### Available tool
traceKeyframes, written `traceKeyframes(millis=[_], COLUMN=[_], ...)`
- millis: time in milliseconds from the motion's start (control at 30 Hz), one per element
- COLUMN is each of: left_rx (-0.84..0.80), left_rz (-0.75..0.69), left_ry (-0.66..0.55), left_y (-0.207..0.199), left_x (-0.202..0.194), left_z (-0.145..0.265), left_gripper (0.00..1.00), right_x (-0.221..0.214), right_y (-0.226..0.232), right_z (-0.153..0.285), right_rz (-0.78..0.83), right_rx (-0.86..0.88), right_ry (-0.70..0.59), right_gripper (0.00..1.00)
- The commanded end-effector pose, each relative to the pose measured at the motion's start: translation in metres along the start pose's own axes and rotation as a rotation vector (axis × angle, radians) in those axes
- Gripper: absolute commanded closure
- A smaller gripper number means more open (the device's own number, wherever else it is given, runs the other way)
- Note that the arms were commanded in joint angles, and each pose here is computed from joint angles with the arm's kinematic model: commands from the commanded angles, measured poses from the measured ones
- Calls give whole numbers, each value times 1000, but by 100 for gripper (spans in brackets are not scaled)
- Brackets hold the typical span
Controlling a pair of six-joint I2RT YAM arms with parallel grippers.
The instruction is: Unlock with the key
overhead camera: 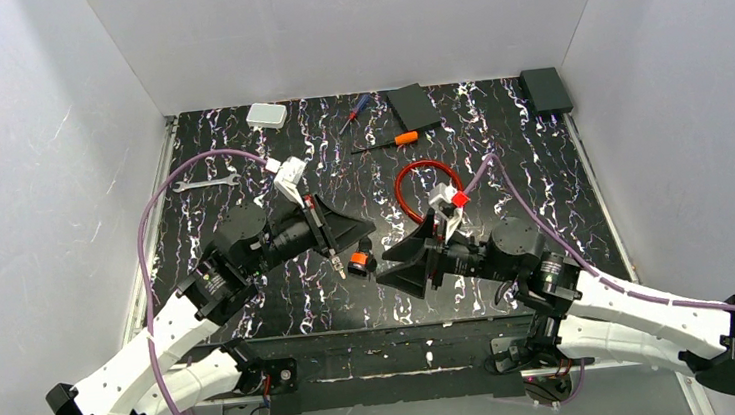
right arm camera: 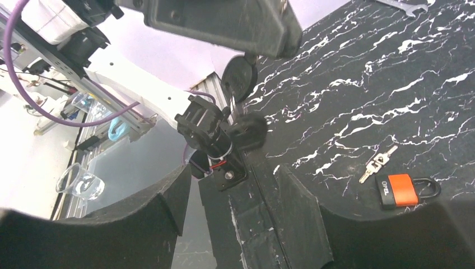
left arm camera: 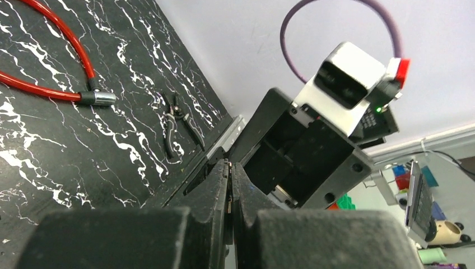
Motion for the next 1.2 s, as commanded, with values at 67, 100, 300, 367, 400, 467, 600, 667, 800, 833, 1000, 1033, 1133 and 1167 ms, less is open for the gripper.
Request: traceKeyframes(millis=[67,100,300,367,400,467,600,667,800,833,1000,1033,1133,1167], left_rx=[-74,-86,-147,-149,-150,-150,-152,-149,-152,-151,-153,-155,-155,-155], left_rz=[-56,-55,-62,-65,-65,-64,-65,-64,-65,-65,-65,-67,-68,-69], left_ry=[37,42,49,51,51,54,58,58,62,64,71,73,77,78], left_y=[-19,-20,-31,-31,-31,-31,-31,-30,-31,-30,-30,-30,-30,-29], left_x=[-1,-1,-2,-2,-2,-3,-5,-5,-6,-6,-8,-8,-9,-9], left_z=[10,10,10,10,10,10,10,10,10,10,10,9,9,8], left_gripper=[100,100,100,100,100,100,100,100,100,100,100,100,100,100], right_x=[53,55,56,55,55,55,56,57,58,58,59,58,55,54], right_y=[24,25,27,26,27,27,28,29,30,30,32,32,32,32], right_z=[0,-1,-11,-13,-14,-16,-18,-19,-19,-19,-19,-20,-20,-21], right_rz=[81,86,98,97,98,97,97,98,99,99,99,100,100,101], right_rx=[51,52,68,72,75,77,89,93,95,98,108,109,119,122], right_ry=[-143,-146,-118,-115,-116,-117,-119,-121,-123,-123,-123,-122,-115,-114], right_gripper=[28,28,34,37,39,41,45,47,50,51,56,57,66,70])
Point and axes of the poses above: each gripper's point midway between its finger pads, its own z axis back along the fingers, its own y axis along the line the jaws close on, x = y × z, the point moved 2 cm from there along z, back along the fingers, and after that the axes turned 1 degree about -z, right-handed, at the moved point
